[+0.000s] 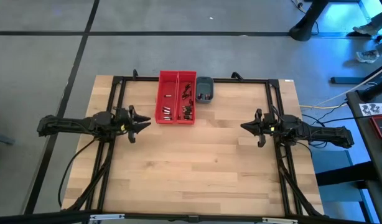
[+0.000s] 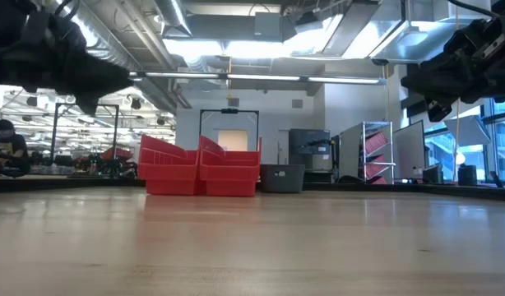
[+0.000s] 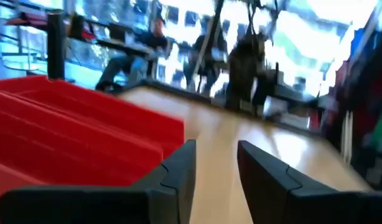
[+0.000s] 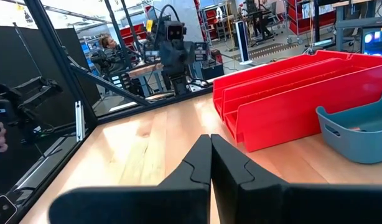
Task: Sort batteries
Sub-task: Return to Home Position
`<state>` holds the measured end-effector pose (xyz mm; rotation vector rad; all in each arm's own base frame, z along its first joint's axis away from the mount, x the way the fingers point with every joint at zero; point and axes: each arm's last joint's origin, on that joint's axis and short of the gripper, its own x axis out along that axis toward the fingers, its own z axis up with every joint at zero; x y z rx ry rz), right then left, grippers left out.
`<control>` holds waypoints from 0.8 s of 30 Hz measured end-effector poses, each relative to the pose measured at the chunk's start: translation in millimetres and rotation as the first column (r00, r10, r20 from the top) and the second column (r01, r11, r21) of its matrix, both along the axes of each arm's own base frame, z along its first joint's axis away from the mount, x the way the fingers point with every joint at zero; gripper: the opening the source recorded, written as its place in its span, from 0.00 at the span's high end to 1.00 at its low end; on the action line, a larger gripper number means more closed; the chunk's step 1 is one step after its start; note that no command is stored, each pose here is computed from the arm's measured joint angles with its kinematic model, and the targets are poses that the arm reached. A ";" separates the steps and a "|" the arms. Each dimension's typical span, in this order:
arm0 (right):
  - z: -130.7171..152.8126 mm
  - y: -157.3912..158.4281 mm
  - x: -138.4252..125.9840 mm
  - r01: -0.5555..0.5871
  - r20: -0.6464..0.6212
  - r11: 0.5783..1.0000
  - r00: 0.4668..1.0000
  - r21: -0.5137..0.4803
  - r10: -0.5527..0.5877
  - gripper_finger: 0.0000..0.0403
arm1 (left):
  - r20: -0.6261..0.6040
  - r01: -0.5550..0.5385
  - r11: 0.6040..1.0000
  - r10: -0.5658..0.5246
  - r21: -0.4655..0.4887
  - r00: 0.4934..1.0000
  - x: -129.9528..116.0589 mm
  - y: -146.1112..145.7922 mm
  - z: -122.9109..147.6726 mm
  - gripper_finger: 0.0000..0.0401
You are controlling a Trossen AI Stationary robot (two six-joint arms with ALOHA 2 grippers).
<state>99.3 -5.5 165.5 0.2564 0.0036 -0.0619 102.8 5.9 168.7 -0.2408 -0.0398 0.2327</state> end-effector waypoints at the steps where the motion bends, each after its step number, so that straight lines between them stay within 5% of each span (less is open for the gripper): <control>1: 0.1 0.0 0.0 0.000 0.001 1.000 1.000 0.000 0.000 0.99 | -0.034 0.015 1.000 -0.014 0.021 0.999 0.1 -0.4 -2.7 0.74; 12: 0.4 0.0 0.0 0.000 0.005 1.000 1.000 0.000 0.000 0.99 | -0.158 0.199 0.958 -0.169 0.206 0.973 1.8 -5.1 -10.0 0.92; 24: 0.6 0.0 0.0 0.000 0.007 1.000 1.000 0.000 0.000 0.99 | -0.126 0.181 0.981 -0.171 0.073 0.977 1.8 -5.0 -10.0 0.97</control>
